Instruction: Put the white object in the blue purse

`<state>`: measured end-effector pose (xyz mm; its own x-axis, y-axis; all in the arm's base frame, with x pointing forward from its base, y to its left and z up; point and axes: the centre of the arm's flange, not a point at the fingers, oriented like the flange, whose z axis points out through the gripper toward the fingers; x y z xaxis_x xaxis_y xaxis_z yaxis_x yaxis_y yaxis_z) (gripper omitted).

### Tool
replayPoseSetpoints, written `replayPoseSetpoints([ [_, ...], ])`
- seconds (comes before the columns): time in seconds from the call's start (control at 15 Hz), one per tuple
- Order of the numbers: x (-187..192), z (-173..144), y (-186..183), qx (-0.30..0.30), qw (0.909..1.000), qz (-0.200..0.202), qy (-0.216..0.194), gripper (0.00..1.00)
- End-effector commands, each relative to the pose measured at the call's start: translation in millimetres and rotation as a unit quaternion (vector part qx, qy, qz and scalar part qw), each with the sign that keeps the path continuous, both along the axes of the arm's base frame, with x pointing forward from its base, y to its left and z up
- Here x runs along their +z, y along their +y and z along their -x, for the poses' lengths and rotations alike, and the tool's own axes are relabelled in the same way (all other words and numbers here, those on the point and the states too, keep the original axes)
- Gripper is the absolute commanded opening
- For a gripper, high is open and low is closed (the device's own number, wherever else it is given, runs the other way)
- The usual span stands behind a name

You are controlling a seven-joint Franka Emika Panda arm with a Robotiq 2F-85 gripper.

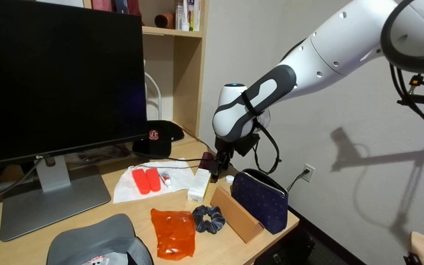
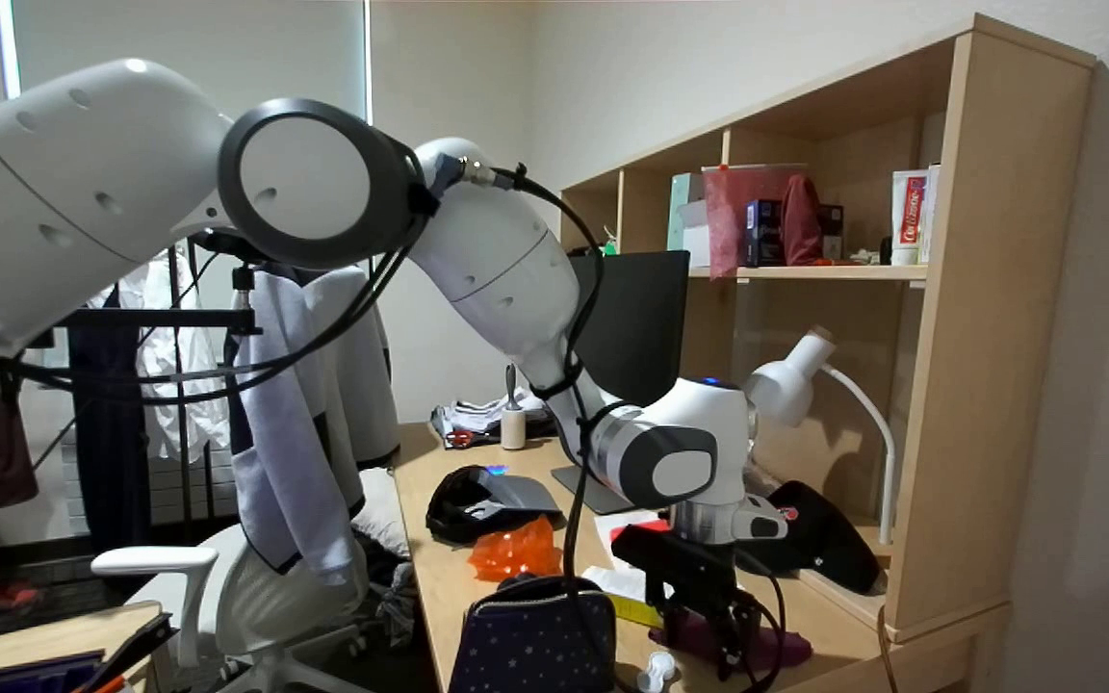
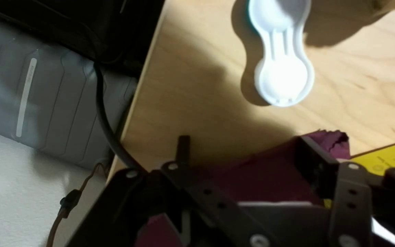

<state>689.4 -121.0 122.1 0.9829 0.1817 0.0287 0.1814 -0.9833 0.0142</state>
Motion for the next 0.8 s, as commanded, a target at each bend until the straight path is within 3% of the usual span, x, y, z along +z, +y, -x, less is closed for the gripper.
replayPoseSetpoints([
  [0.0, 4, 22, 2, -0.007, 0.9999, 0.010, 0.004, 1.00],
  [0.53, 7, 56, -5, -0.023, 0.9996, 0.014, 0.002, 1.00],
  [0.6, 6, 58, -5, -0.021, 0.9997, 0.012, 0.003, 0.82],
  [0.73, 5, 59, -4, -0.017, 0.9997, 0.012, 0.009, 0.67],
])
